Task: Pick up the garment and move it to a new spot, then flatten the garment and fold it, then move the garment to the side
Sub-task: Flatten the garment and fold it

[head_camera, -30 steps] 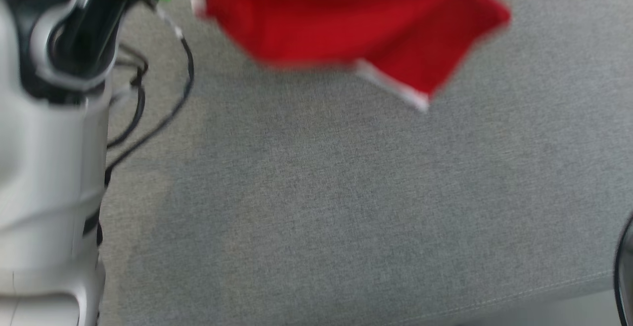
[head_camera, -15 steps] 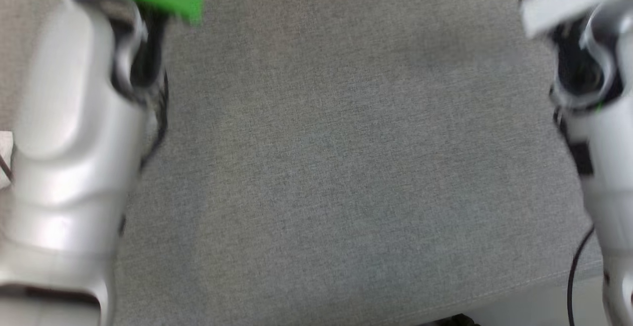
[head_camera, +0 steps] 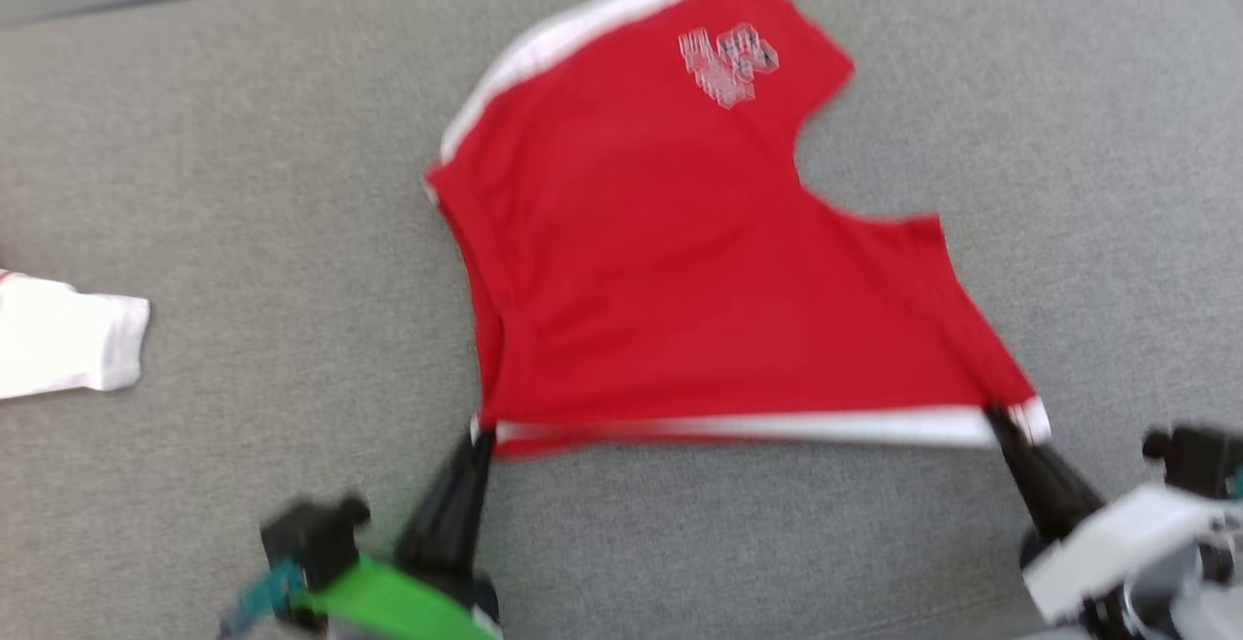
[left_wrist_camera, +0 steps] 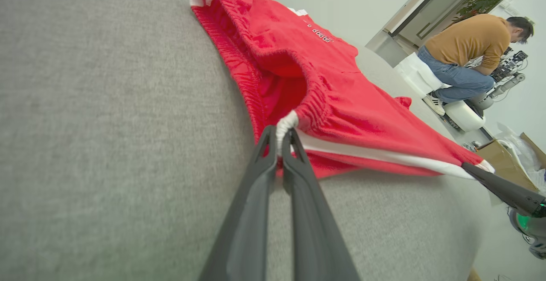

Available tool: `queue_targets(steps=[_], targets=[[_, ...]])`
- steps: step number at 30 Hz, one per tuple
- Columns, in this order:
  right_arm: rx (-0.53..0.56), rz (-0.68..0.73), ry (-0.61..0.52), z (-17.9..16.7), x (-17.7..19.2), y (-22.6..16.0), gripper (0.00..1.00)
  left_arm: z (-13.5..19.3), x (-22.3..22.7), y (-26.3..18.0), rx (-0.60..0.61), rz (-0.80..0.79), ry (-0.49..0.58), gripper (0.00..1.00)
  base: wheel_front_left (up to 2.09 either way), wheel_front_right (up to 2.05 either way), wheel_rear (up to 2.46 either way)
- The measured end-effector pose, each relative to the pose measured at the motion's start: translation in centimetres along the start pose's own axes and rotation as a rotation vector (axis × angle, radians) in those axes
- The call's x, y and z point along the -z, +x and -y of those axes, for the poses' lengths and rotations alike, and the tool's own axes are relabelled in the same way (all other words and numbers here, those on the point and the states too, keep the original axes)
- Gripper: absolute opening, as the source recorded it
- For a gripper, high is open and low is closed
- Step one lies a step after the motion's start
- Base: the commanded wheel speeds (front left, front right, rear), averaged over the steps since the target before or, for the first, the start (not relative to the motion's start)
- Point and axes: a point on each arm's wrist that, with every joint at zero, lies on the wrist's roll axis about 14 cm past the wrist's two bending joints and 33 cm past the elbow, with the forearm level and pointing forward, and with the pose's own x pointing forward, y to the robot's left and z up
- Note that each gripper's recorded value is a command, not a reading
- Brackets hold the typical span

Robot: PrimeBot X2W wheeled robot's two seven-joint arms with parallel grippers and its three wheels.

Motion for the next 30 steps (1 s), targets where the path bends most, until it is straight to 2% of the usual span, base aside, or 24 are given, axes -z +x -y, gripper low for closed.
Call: queue_targets(steps=[3,7,12,17,22,26,30], targets=[[0.043,-0.035,0.025,1.1,2.0,-4.0,0.00,0.7,2.0,-4.0,-0.068,-0.019,-0.058,0.00,0.00,0.00,0.00],[0.051,-0.039,0.053,1.2,2.5,-7.7,0.00,2.2,2.8,-7.5,-0.103,-0.001,-0.103,0.00,0.00,0.00,0.00],[0.025,0.031,0.027,0.9,-0.8,-7.6,0.00,3.9,1.1,-8.2,-0.075,0.077,-0.113,0.00,0.00,0.00,0.00],[-0.060,0.083,-0.027,-1.6,-5.0,-3.4,0.00,5.1,-2.5,-6.3,-0.009,0.140,-0.095,0.00,0.00,0.00,0.00],[-0.107,0.074,-0.094,-3.3,-8.0,1.8,0.00,5.9,-5.4,-3.2,0.038,0.164,-0.126,0.00,0.00,0.00,0.00],[-0.131,0.032,-0.134,-4.4,-9.2,6.0,0.00,4.4,-6.8,-0.5,0.006,0.170,-0.139,0.00,0.00,0.00,0.00],[-0.143,-0.072,-0.183,-5.1,-8.4,10.9,0.00,2.0,-7.7,2.2,-0.047,0.169,-0.120,0.00,0.00,0.00,0.00]])
